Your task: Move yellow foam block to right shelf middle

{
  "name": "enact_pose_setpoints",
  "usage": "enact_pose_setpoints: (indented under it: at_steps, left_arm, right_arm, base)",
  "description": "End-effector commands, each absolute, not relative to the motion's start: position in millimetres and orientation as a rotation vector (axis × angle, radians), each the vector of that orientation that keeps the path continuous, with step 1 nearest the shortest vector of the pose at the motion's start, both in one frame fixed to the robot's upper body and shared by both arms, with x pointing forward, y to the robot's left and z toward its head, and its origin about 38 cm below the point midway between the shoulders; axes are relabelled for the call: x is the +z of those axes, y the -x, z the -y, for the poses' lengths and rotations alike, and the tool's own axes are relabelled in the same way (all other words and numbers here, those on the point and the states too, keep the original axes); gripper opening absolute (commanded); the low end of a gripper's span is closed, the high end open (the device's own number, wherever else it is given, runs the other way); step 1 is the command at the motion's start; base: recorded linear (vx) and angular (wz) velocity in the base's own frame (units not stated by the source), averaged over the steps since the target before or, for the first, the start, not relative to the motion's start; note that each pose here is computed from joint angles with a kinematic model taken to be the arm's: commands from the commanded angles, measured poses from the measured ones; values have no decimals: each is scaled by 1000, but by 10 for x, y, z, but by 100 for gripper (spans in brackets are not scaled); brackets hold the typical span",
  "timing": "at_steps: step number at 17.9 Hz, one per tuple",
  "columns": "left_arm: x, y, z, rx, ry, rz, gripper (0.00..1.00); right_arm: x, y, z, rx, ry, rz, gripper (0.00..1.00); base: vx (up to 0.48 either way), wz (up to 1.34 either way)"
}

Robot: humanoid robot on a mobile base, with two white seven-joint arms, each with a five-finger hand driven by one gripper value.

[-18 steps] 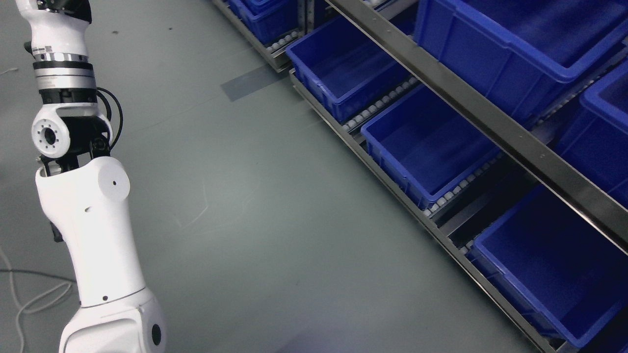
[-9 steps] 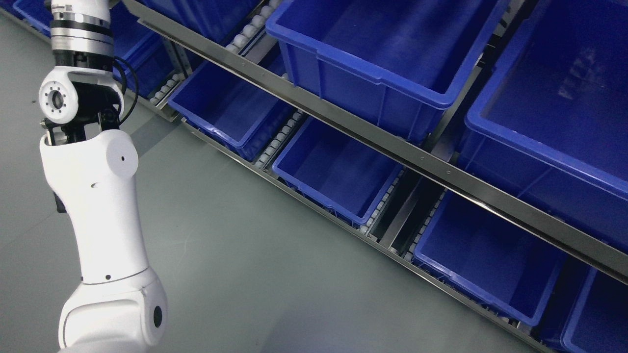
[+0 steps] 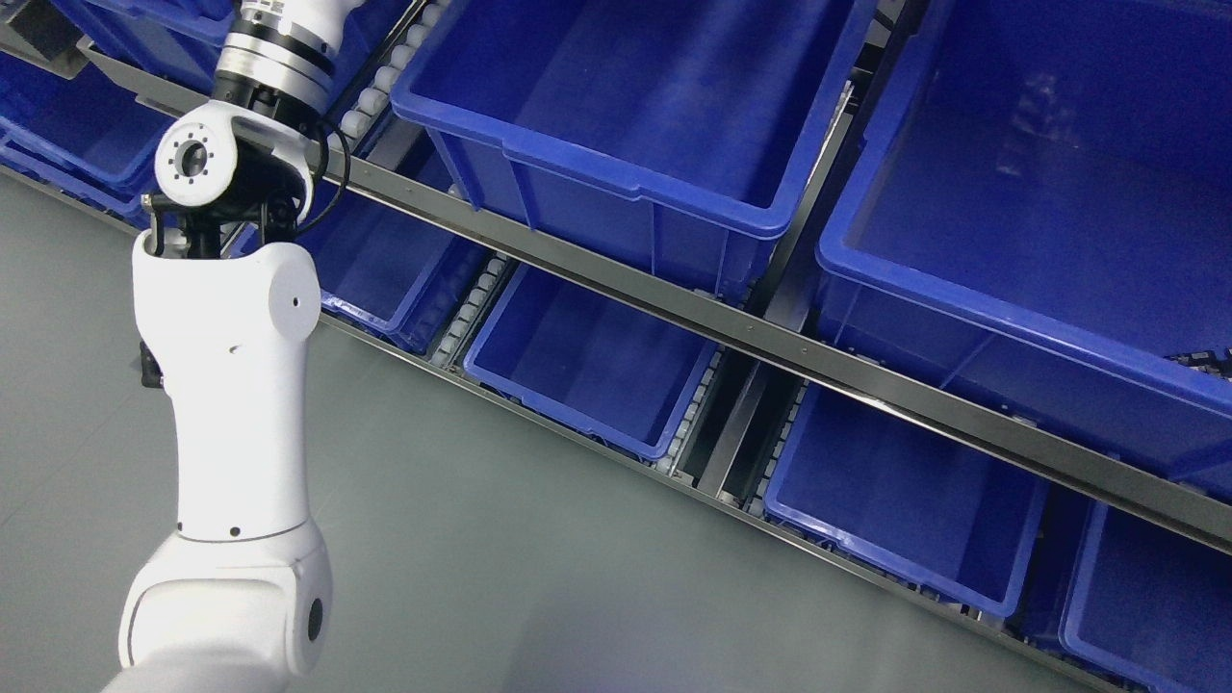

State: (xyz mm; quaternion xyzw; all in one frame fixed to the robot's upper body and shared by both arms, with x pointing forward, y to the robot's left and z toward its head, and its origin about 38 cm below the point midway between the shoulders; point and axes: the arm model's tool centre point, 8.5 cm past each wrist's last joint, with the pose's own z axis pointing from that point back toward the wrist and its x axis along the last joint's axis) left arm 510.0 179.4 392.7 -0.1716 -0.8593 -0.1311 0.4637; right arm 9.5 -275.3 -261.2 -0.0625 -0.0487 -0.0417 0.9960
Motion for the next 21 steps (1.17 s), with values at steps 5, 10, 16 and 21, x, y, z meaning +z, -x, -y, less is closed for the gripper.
enact_pose_setpoints:
  at_steps: [5,10,16,21]
  left_arm:
    - [3550,-5324,-1200,-542,393,1845,45]
    - [3289,-5632,-1183,-585,241,1676,100]
    - [3878,-5324,-1421,-511,287,1943,100]
    - [4034,-4702,-1734,-324,323,2251,100]
  right_arm:
    - [-2601,-146,2870,-79,143,114,100]
    - [-2601,-146,2870,-80,143,114,100]
    - [-2601,-146,2870,-80,143,114,100]
    - [-2601,-146,2870,-79,143,114,100]
  base:
    - [64,-156]
    - [71,-176]
    - [35,-92]
    - [0,0]
